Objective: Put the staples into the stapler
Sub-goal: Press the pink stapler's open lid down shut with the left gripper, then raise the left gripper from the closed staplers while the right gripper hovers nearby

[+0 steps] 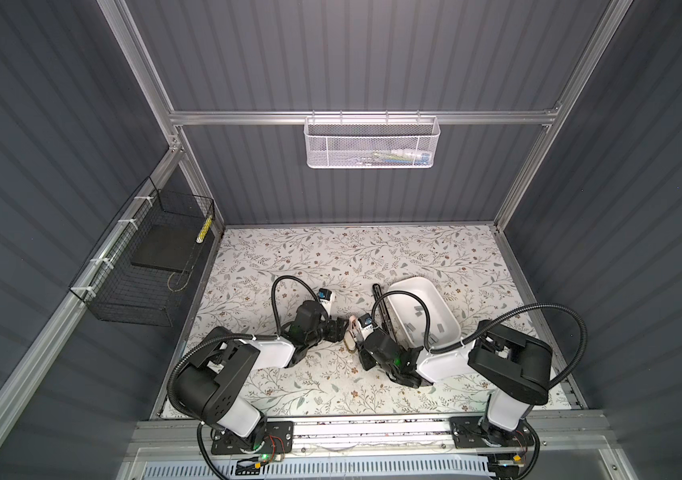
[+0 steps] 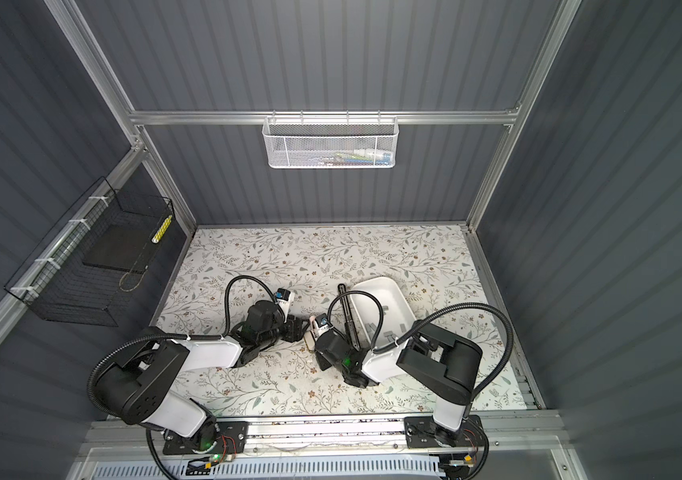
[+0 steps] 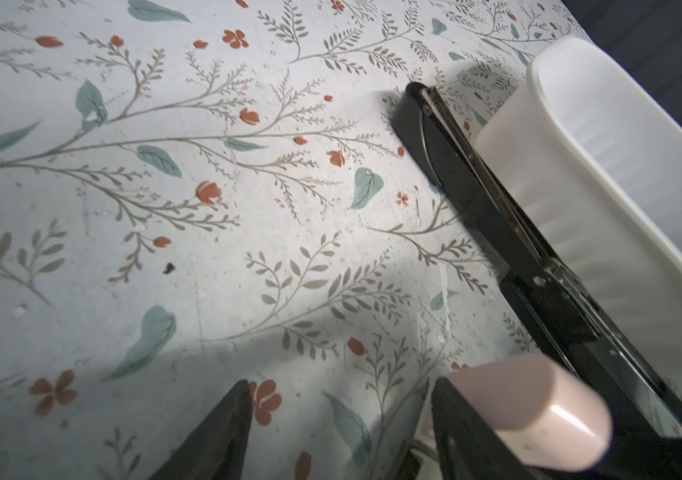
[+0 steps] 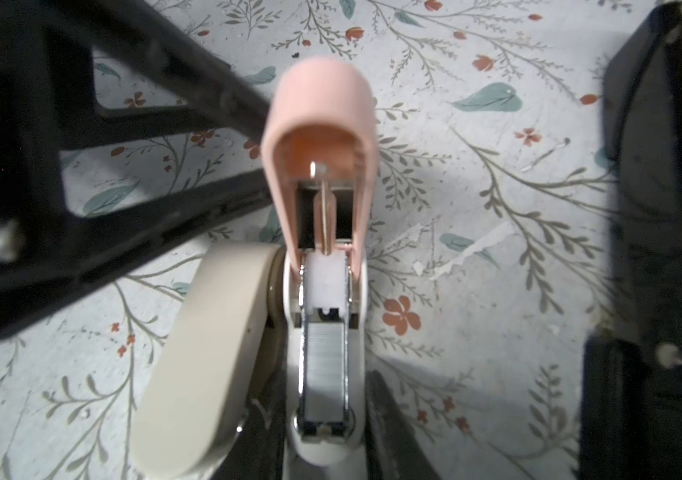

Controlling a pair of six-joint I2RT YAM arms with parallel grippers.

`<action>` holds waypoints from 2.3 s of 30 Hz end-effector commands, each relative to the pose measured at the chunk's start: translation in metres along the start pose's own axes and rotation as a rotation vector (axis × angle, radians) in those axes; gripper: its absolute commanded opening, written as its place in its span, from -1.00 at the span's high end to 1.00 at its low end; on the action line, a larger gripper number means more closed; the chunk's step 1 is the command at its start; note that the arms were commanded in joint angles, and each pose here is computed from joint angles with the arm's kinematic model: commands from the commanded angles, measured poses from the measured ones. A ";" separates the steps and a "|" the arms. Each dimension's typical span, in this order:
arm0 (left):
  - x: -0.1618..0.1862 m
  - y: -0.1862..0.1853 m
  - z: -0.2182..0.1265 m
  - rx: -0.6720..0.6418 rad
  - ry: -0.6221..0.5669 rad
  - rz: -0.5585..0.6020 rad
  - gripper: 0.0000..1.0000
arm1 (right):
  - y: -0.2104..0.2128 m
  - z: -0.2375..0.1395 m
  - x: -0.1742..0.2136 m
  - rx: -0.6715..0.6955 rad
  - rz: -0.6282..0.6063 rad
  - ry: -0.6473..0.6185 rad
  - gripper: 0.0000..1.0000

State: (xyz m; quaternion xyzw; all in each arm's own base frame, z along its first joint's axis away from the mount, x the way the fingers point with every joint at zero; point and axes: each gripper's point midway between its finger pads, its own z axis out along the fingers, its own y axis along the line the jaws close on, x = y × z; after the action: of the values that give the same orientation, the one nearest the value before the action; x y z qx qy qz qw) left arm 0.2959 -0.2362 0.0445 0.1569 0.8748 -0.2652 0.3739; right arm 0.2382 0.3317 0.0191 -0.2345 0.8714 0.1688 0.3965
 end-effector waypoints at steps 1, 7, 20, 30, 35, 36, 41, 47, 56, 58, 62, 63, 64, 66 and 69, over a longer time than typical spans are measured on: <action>-0.009 -0.022 -0.007 0.108 -0.049 0.050 -0.40 | -0.004 0.004 0.038 0.017 -0.026 0.140 0.70; -0.001 -0.030 -0.012 0.158 -0.043 0.070 -0.41 | -0.004 0.003 0.039 0.025 -0.015 0.149 0.71; -0.002 -0.032 -0.025 0.156 -0.061 0.079 -0.41 | -0.012 -0.010 0.029 0.065 -0.017 0.137 0.26; -0.008 -0.036 -0.032 0.167 -0.076 0.082 -0.41 | -0.006 -0.038 0.011 0.022 -0.023 0.084 -0.04; -0.009 -0.036 -0.036 0.157 -0.082 0.081 -0.41 | -0.004 -0.059 -0.006 0.010 -0.022 0.029 0.13; -0.010 -0.036 -0.037 0.156 -0.084 0.081 -0.41 | -0.004 -0.063 -0.009 0.004 -0.017 0.015 0.20; -0.016 -0.038 -0.043 0.156 -0.102 0.079 -0.35 | -0.002 -0.085 -0.033 -0.038 0.030 -0.070 0.56; -0.020 -0.043 -0.046 0.175 -0.107 0.083 -0.07 | 0.003 -0.088 -0.053 -0.028 0.048 -0.099 0.62; -0.021 -0.049 -0.048 0.195 -0.091 0.096 -0.07 | 0.007 -0.063 -0.067 0.045 0.030 -0.051 0.58; -0.021 -0.050 -0.048 0.199 -0.090 0.102 -0.08 | 0.006 -0.056 -0.067 0.066 0.027 -0.035 0.55; -0.018 -0.049 -0.047 0.194 -0.082 0.106 -0.08 | 0.007 -0.045 -0.063 0.071 0.025 -0.004 0.54; -0.018 -0.049 -0.047 0.193 -0.081 0.105 -0.08 | 0.007 -0.043 -0.062 0.069 0.026 0.001 0.54; -0.018 -0.048 -0.047 0.192 -0.081 0.104 -0.08 | 0.008 -0.041 -0.061 0.068 0.025 0.005 0.54; -0.016 -0.048 -0.047 0.192 -0.077 0.103 -0.08 | 0.008 -0.038 -0.057 0.069 0.023 0.016 0.54; -0.014 -0.048 -0.046 0.196 -0.073 0.101 -0.08 | 0.005 -0.034 -0.053 0.081 0.025 0.028 0.53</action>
State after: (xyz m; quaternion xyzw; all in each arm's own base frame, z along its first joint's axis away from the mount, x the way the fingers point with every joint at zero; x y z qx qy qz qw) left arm 0.2570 -0.2437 0.0901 0.2127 0.8308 -0.3289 0.3953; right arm 0.2415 0.3338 0.0807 -0.2186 0.8825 0.1376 0.3930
